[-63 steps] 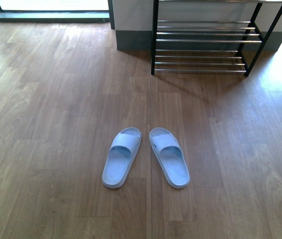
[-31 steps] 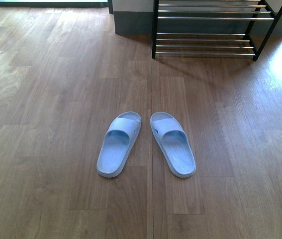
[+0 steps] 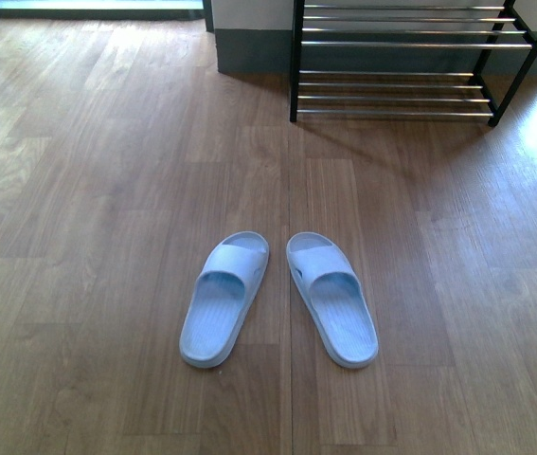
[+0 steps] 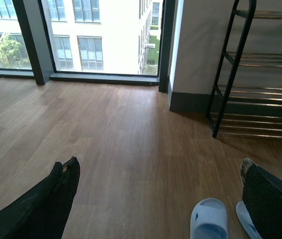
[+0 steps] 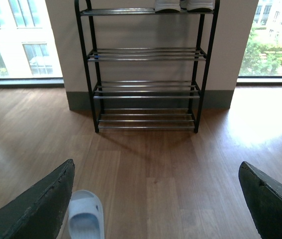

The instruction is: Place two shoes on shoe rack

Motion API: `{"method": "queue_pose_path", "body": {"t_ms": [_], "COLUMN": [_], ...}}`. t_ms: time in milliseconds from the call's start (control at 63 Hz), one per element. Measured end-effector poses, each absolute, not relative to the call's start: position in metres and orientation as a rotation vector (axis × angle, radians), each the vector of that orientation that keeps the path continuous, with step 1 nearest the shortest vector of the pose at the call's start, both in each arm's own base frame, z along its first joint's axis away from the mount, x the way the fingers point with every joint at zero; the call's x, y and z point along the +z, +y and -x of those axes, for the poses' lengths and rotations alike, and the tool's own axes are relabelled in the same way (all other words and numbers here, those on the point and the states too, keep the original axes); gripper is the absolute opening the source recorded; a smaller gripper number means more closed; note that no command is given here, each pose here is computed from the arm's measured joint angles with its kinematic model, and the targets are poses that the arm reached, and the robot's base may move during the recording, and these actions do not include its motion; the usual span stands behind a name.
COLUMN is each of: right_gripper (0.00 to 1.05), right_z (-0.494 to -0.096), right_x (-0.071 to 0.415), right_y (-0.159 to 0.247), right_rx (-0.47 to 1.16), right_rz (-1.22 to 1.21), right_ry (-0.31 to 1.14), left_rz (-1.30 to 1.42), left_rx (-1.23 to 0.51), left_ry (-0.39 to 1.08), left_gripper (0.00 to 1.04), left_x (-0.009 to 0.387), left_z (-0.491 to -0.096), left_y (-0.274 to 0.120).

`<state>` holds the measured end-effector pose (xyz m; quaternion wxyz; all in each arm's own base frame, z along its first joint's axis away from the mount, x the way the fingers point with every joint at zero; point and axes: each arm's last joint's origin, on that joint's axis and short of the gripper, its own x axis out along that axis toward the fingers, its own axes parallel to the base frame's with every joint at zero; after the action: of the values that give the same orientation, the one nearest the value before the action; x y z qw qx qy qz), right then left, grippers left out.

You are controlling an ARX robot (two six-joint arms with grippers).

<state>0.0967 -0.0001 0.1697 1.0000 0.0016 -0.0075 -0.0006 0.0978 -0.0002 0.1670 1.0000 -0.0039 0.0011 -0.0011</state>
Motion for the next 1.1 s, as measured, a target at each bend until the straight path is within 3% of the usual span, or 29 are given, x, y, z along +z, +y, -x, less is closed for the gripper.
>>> {"method": "queue_pose_path", "body": {"t_ms": [477, 540, 810, 905, 1096], "right_gripper": [0.96, 0.96, 0.96, 0.96, 0.96], "right_z": [-0.097, -0.101, -0.186, -0.226, -0.264], "right_x": [0.17, 0.17, 0.143, 0.105, 0.01], "right_y": [0.0, 0.002, 0.027, 0.042, 0.064], "right_rx": [-0.001, 0.113, 0.249, 0.292, 0.35], "right_rz": [-0.003, -0.025, 0.009, 0.036, 0.134], "right_ry": [-0.014, 0.005, 0.239, 0.361, 0.606], "left_rz": [0.008, 0.008, 0.008, 0.008, 0.008], "left_rx": [-0.002, -0.002, -0.002, -0.002, -0.002], "left_ry": [0.002, 0.002, 0.002, 0.002, 0.002], "left_gripper": [0.95, 0.95, 0.95, 0.95, 0.95], "left_x": [0.167, 0.167, 0.167, 0.167, 0.167], "left_z": [-0.098, -0.098, -0.098, -0.098, -0.098], "left_y": [0.0, 0.0, 0.0, 0.0, 0.0]}}
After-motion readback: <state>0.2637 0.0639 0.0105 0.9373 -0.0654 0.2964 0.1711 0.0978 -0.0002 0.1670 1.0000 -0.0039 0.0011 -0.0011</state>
